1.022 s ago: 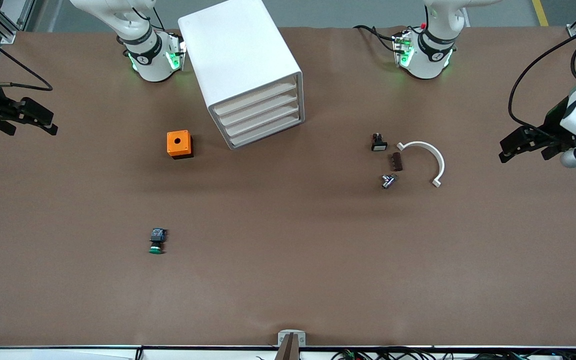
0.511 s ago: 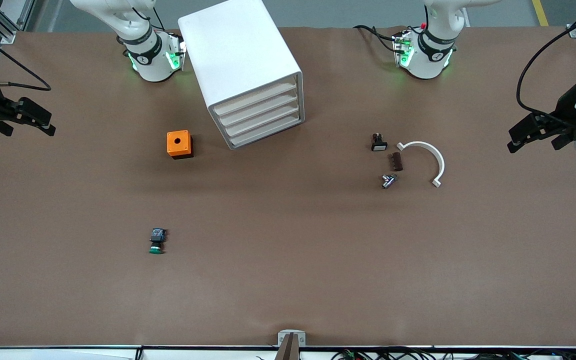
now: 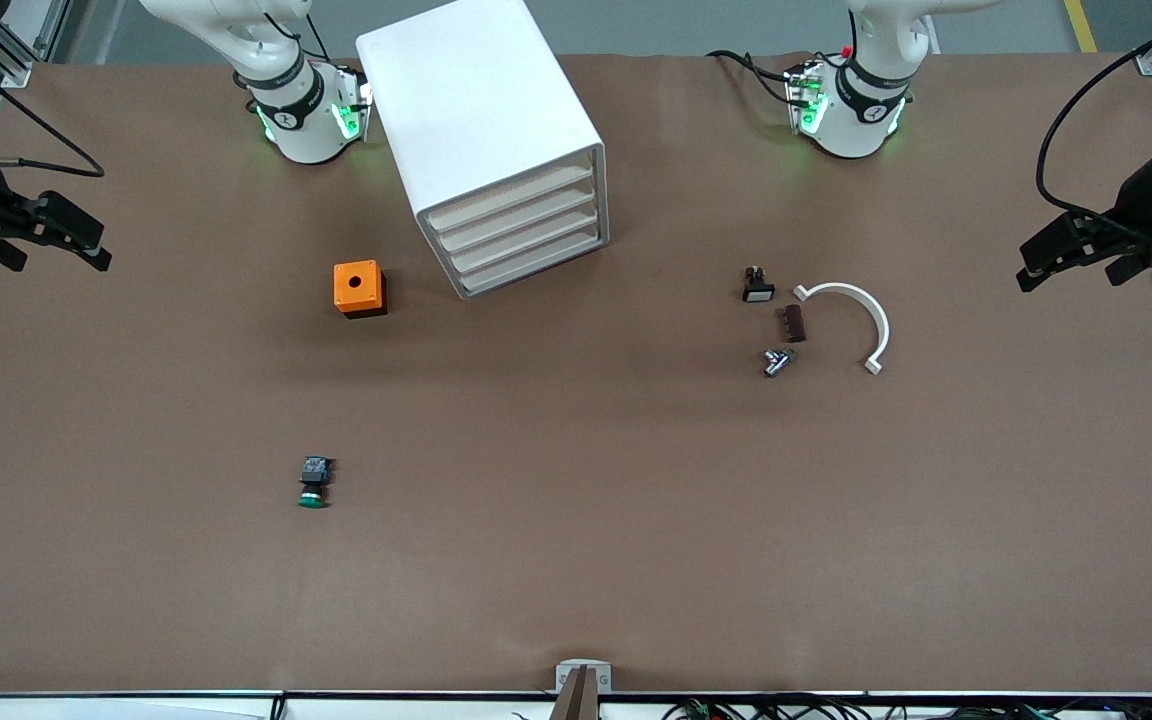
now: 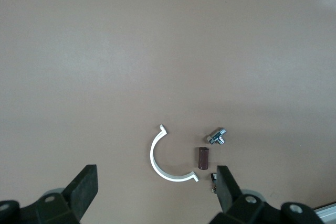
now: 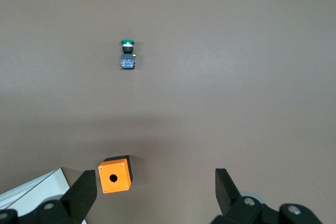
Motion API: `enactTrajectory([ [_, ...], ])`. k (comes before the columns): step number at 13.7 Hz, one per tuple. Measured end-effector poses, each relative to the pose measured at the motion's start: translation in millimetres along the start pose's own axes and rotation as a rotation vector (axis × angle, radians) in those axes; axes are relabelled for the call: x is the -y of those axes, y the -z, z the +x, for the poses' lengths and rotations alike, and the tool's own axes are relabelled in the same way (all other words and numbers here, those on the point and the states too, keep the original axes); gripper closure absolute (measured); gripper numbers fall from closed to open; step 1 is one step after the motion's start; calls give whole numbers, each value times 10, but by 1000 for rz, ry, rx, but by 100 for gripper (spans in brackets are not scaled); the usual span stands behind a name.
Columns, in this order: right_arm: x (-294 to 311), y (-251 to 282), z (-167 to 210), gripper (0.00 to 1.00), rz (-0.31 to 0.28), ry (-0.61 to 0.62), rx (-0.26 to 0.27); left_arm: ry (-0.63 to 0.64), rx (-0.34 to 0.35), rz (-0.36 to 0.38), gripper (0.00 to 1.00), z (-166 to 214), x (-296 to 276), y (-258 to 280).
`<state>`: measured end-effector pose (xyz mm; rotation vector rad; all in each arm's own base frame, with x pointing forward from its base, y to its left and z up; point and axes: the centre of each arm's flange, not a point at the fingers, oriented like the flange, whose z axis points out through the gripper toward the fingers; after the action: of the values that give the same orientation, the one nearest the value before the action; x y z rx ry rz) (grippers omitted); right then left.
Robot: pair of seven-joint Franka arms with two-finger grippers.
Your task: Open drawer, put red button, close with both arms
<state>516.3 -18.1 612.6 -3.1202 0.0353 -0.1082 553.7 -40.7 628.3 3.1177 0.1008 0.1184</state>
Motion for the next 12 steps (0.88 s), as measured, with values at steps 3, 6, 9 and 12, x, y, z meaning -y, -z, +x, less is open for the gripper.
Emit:
enactTrajectory([
  [3, 0, -2, -13, 0, 0, 0, 0, 0, 3, 0, 0, -3, 0, -2],
  [6, 0, -3, -13, 0, 0, 0, 0, 0, 5, 1, 0, -5, 1, -4],
  [9, 0, -4, -14, 0, 0, 0, 1, 0, 6, 1, 0, -3, 1, -11],
  [12, 0, -12, -27, 0, 1, 0, 12, 0, 9, 1, 0, 4, 1, -27],
])
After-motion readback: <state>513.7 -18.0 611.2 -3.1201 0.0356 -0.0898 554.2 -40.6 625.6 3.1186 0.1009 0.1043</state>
